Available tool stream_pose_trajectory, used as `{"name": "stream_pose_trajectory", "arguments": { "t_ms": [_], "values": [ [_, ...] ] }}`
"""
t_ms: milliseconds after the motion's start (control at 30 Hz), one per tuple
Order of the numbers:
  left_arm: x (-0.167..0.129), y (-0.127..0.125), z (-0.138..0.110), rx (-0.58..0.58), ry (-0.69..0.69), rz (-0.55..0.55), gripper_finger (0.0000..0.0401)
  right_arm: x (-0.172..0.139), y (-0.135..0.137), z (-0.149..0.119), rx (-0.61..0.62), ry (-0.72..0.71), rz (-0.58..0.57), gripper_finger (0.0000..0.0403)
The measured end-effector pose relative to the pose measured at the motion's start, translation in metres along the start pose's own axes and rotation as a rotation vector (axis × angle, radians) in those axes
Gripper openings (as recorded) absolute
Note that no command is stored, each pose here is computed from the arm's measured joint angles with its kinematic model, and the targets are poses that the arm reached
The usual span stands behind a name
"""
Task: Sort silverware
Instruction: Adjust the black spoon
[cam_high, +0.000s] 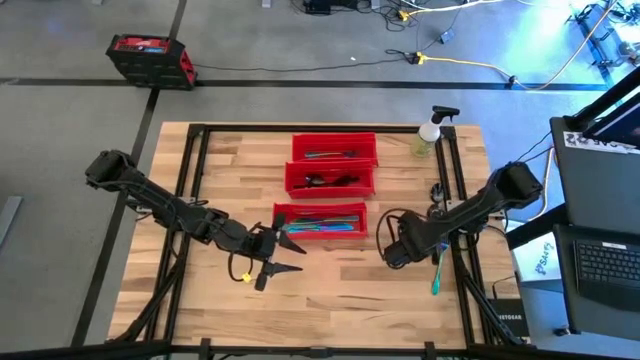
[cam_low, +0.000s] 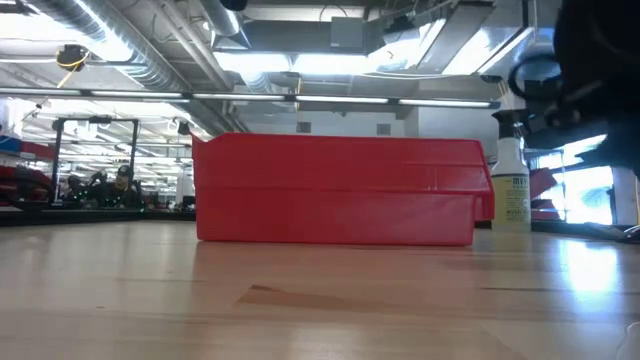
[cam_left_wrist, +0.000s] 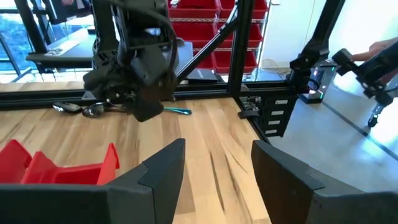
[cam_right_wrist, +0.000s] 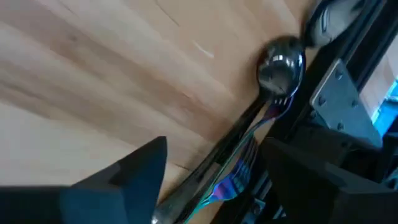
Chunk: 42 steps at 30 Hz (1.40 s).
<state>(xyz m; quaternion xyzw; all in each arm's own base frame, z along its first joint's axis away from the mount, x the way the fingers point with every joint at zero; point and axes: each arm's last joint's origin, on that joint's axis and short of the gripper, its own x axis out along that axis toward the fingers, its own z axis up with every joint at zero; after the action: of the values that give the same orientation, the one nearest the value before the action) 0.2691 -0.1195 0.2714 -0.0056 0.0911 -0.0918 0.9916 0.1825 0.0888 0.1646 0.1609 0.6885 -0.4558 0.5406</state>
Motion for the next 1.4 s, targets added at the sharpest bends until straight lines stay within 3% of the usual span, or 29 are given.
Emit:
{"name": "stream_pose_trajectory", "arguments": {
  "t_ms": [233, 433, 833, 1067, 1200, 1400],
  "values": [
    [0.000, 0.000, -0.002, -0.003, 0.016, 0.001, 0.0173, 0.035, -0.001, -0.006, 0.002, 0.095, 0.014, 0.0261],
    [0.000, 0.000, -0.002, -0.002, 0.016, 0.001, 0.0173, 0.045, -0.004, -0.007, 0.017, 0.104, 0.028, 0.0253],
    [0.000, 0.001, -0.002, -0.002, 0.018, 0.006, 0.0173, 0.041, -0.014, -0.005, -0.021, 0.105, 0.122, 0.0252],
    [0.000, 0.003, -0.002, -0.006, 0.023, 0.010, 0.0173, 0.024, -0.015, -0.006, -0.168, 0.145, 0.199, 0.0249],
    [0.001, 0.006, -0.002, -0.007, 0.023, 0.023, 0.0173, 0.020, -0.022, -0.008, -0.256, 0.196, 0.149, 0.0217],
    [0.002, 0.013, -0.002, -0.017, 0.025, 0.045, 0.0173, 0.018, -0.024, -0.010, -0.357, 0.254, 0.160, 0.0123]
  ]
}}
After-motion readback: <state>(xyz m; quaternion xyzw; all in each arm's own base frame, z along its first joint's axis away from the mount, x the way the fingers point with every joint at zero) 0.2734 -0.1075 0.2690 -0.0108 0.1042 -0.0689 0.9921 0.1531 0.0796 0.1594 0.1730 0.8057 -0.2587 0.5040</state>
